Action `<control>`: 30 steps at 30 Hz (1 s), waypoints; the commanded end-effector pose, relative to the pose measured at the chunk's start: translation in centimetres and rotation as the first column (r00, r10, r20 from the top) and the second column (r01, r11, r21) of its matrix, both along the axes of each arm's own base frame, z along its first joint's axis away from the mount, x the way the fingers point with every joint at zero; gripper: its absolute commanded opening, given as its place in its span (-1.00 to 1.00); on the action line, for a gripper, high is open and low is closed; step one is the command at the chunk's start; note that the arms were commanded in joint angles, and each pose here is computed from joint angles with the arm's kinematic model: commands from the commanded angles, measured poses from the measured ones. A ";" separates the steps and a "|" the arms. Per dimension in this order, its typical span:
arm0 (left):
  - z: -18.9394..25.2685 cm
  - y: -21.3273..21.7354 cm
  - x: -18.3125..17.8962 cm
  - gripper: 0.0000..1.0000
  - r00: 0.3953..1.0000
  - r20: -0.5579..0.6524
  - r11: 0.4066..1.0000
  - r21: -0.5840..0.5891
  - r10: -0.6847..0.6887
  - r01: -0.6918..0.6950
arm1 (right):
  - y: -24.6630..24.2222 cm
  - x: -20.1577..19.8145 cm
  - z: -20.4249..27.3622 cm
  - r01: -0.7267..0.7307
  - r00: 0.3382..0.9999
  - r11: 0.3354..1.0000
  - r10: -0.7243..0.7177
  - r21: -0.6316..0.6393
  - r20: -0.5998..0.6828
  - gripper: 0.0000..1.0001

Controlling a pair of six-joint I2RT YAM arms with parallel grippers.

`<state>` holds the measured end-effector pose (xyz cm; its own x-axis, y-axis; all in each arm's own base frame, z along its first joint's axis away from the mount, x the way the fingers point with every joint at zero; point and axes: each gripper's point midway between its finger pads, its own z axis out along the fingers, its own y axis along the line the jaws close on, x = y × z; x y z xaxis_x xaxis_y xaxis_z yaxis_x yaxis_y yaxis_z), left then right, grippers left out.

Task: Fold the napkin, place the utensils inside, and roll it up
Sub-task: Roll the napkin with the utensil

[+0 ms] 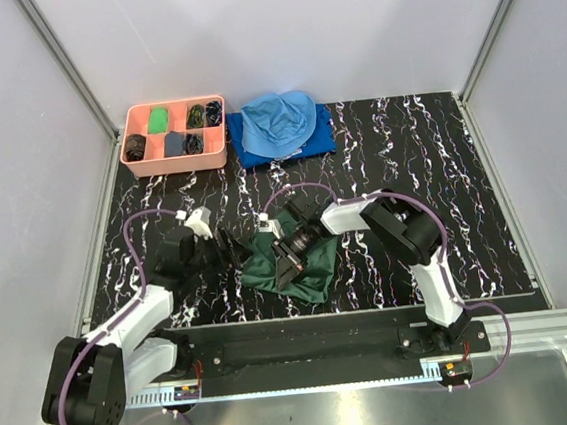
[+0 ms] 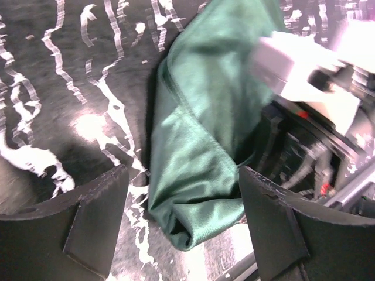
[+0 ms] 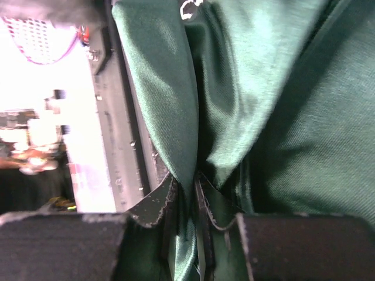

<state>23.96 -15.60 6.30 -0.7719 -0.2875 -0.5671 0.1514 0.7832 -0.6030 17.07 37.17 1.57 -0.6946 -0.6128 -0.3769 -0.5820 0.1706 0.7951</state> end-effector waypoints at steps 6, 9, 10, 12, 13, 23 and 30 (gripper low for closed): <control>1.9 -3.1 -0.1 0.55 0.976 0.175 0.982 -0.113 -0.130 0.151 | -2.0 0.1 -3.2 0.013 0.973 0.994 -0.038 -0.112 -0.228 -0.63; 1.4 -3.6 -0.5 0.49 0.973 0.169 0.978 -0.114 -0.155 0.176 | -2.1 0.5 -3.5 0.019 0.967 0.994 -0.047 -0.112 -0.252 -0.64; 0.9 -3.7 -0.7 0.47 0.975 0.153 0.978 -0.109 -0.160 0.178 | -2.0 0.6 -3.4 0.018 0.965 0.994 -0.045 -0.105 -0.260 -0.64; 0.2 -3.7 -1.1 0.41 0.977 0.134 0.978 -0.104 -0.169 0.183 | -2.1 0.7 -3.5 0.023 0.960 0.994 -0.051 -0.105 -0.276 -0.64; 0.0 -3.7 -1.2 0.40 0.977 0.124 0.978 -0.101 -0.171 0.184 | -2.0 0.9 -3.5 0.024 0.960 0.994 -0.052 -0.103 -0.276 -0.65; -1.5 -3.6 -2.5 0.11 0.980 0.080 0.977 -0.101 -0.182 0.190 | -1.6 1.6 -3.7 0.034 0.942 0.995 -0.064 -0.094 -0.330 -0.66; -2.0 -3.8 -3.2 -0.04 0.977 0.060 0.973 -0.101 -0.203 0.209 | -1.7 2.0 -4.0 0.045 0.938 0.994 -0.075 -0.096 -0.338 -0.67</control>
